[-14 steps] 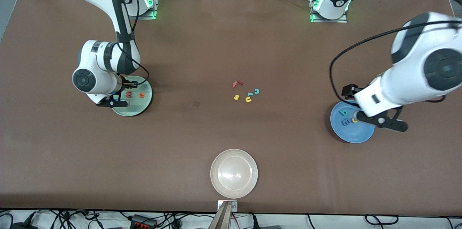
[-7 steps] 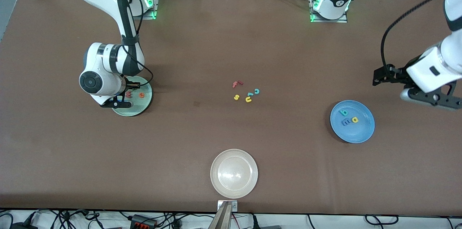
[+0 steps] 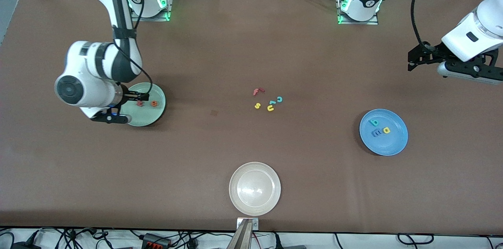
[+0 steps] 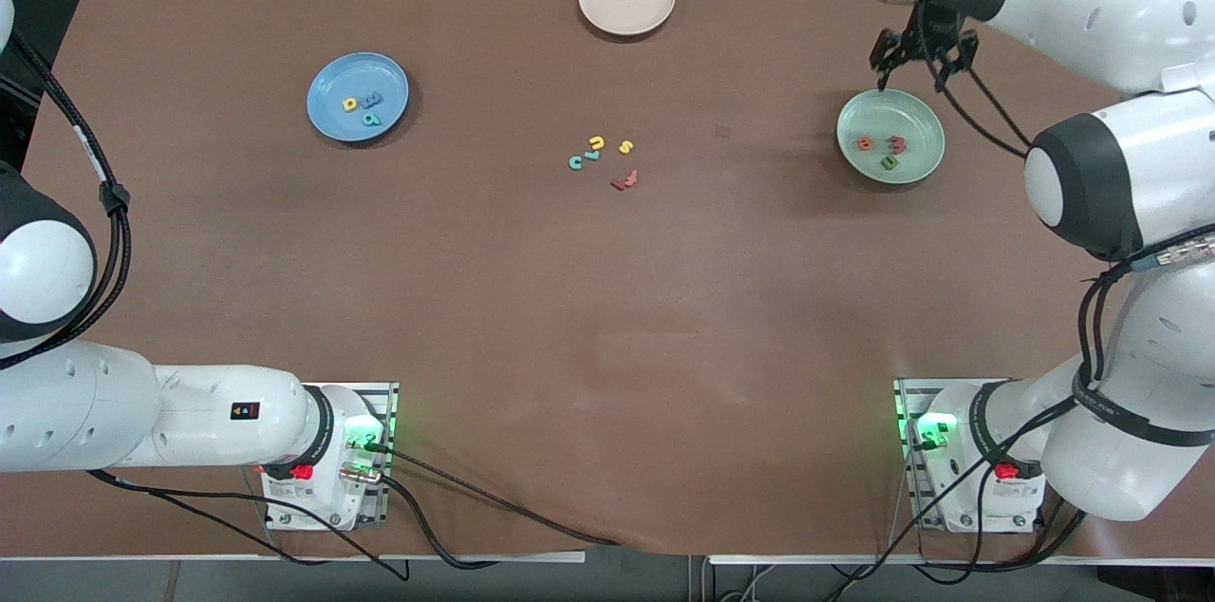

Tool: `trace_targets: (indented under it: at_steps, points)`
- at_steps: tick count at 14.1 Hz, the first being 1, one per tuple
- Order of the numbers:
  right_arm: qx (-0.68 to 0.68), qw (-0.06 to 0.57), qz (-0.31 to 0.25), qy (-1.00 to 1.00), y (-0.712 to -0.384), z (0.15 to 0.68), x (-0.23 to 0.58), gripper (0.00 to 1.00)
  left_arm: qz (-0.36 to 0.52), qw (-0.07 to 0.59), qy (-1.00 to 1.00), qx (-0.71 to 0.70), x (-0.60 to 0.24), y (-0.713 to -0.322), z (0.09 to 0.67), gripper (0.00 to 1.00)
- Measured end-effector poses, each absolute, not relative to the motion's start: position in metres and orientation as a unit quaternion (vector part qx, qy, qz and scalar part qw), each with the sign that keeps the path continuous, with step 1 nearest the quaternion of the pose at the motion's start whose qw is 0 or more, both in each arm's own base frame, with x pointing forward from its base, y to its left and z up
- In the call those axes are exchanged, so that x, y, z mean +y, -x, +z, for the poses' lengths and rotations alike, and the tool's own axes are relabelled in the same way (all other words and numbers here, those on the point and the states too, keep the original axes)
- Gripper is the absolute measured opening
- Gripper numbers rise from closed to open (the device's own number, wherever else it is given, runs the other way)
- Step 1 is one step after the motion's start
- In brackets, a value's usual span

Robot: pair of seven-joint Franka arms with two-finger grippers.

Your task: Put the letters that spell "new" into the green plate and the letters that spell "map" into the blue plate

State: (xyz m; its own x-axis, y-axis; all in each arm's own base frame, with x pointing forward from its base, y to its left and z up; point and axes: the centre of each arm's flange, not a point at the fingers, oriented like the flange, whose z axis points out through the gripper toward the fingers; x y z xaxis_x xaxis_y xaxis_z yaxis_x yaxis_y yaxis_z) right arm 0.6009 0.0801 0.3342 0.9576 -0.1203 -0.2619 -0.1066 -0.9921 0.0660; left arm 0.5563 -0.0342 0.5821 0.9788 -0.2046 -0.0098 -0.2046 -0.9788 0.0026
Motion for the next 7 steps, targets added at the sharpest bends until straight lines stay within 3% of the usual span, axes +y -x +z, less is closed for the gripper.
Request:
trace_targets:
  at_steps: [4,7]
  points:
    - [-0.064,0.022,-0.07,-0.995,-0.633,0.408,0.076,1.0,-0.003,0.001,-0.994,-0.108,-0.03,-0.56,0.578,1.0]
    - [-0.07,0.023,-0.046,-0.996,-0.641,0.433,0.071,1.0,-0.003,0.001,-0.994,-0.109,-0.031,-0.56,0.578,1.0]
